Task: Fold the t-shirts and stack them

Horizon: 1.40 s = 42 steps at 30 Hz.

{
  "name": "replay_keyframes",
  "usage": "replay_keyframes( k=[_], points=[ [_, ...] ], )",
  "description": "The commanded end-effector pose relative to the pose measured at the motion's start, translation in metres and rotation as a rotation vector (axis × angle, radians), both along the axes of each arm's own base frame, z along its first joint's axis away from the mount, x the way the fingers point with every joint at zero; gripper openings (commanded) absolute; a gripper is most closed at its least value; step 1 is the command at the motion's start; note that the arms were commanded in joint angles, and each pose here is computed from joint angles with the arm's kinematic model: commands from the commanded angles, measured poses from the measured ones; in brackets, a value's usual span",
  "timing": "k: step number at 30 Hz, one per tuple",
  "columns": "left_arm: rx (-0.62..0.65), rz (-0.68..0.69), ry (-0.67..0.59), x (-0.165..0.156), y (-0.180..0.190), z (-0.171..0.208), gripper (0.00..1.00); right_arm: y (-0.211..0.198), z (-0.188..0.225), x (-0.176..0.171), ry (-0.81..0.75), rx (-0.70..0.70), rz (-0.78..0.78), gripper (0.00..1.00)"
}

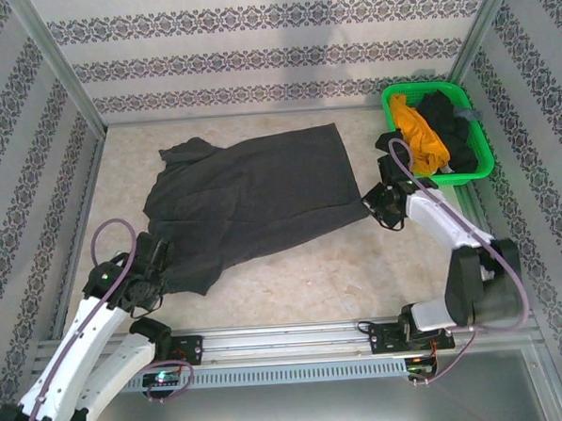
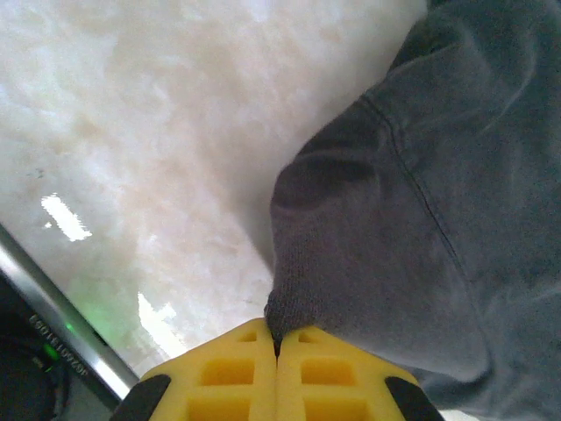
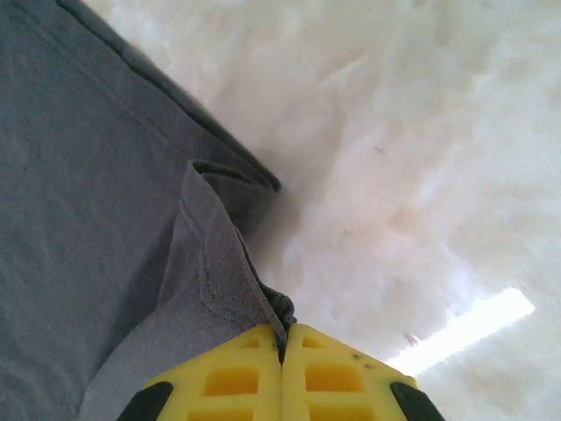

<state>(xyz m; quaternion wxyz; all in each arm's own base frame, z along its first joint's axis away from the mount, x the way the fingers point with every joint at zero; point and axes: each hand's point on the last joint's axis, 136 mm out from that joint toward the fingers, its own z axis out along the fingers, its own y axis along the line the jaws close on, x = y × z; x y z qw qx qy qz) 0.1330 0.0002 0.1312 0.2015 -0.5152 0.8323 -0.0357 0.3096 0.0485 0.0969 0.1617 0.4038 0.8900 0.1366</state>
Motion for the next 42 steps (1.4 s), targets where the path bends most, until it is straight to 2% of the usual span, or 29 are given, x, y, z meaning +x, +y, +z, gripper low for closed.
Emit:
replay_keyframes(
  k=[1,4,8,11,17,24,29,35,38,42],
  points=[
    [0.029,0.079,0.123,-0.048,0.019,-0.004,0.00,-0.014,-0.010,-0.067,0.155,-0.086,0.028,0.00],
    [-0.011,0.095,0.165,-0.063,0.016,-0.011,0.00,-0.016,-0.015,-0.105,0.212,-0.086,0.047,0.00],
    [0.009,0.085,0.209,-0.071,0.018,-0.013,0.00,-0.014,-0.033,-0.147,0.280,-0.056,0.070,0.00],
    [-0.008,0.074,0.211,-0.064,0.013,-0.018,0.00,-0.014,-0.046,-0.160,0.318,-0.038,0.059,0.00],
    [0.016,0.052,0.202,-0.039,0.008,-0.020,0.00,-0.008,-0.046,-0.143,0.303,-0.017,0.066,0.00],
    [0.057,0.034,0.112,0.005,0.004,-0.005,0.00,-0.004,-0.037,-0.130,0.297,0.006,0.047,0.00],
    [0.036,0.020,0.108,0.037,-0.004,-0.002,0.00,-0.002,-0.028,-0.114,0.277,0.041,0.005,0.00],
    [0.019,0.057,0.071,0.071,0.004,0.003,0.00,0.001,-0.020,-0.084,0.265,0.085,-0.043,0.00],
    [0.026,0.050,0.066,0.082,0.007,0.010,0.00,0.001,-0.012,-0.073,0.265,0.074,-0.043,0.00],
    [0.046,0.045,0.079,0.077,0.012,0.013,0.00,-0.005,-0.006,-0.066,0.229,0.046,-0.036,0.00]
  ],
)
